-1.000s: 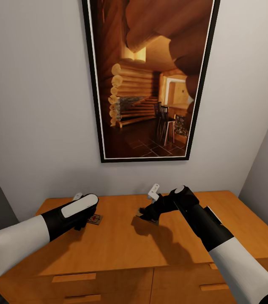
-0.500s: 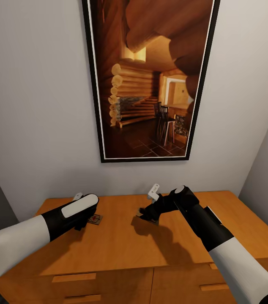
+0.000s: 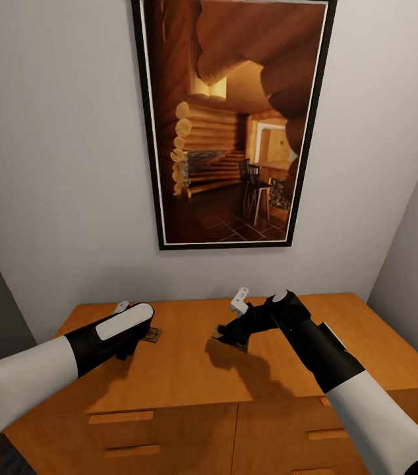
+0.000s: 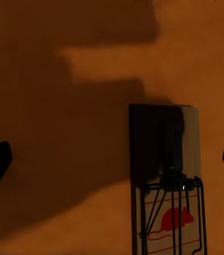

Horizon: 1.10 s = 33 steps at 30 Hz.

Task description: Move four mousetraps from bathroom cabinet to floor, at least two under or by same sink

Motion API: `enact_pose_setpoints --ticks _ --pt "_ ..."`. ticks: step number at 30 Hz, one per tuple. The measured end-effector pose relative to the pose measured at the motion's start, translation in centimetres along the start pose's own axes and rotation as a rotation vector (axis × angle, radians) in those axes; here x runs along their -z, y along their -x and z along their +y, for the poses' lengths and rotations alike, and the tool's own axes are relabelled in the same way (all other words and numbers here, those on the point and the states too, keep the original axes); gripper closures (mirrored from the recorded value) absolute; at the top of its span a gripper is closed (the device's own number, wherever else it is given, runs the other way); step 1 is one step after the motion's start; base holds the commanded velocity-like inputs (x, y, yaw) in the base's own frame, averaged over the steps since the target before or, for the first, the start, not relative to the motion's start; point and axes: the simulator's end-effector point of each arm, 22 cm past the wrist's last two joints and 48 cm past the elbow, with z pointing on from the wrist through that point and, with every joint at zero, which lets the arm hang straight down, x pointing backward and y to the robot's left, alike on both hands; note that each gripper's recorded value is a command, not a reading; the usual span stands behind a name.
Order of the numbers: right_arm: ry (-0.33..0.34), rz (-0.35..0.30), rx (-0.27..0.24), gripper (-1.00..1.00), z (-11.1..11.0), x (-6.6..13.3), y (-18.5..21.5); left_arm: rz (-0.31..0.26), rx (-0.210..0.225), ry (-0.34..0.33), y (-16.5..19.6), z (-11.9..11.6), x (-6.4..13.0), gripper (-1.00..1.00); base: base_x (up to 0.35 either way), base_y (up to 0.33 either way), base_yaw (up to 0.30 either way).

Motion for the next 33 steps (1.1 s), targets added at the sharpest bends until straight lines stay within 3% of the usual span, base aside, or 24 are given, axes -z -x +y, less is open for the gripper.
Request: enact_pose_setpoints --ticks 10,15,21,33 --pt "0.001 0.0 0.0 1.0 0.0 0.0 0.0 0.014 -0.005 -0.008 -1.1 -0.3 0.5 -1.0 0.0 0.0 0.0" --pt "0.0 0.0 0.001 1.0 0.1 0.0 0.0 0.005 0.019 -0.058 -1.5 -1.8 0.3 -1.0 0.0 0.0 0.0" --pt "0.0 0.0 0.0 1.0 0.0 0.0 0.0 -0.022 0.004 -0.087 -2.3 -3.1 0.2 -1.0 0.0 0.0 0.0" --pt "-0.001 0.0 0.0 1.0 0.0 0.0 0.0 -0.01 0.007 -0.083 -2.4 -3.2 0.2 -1.0 0.0 0.0 0.0"
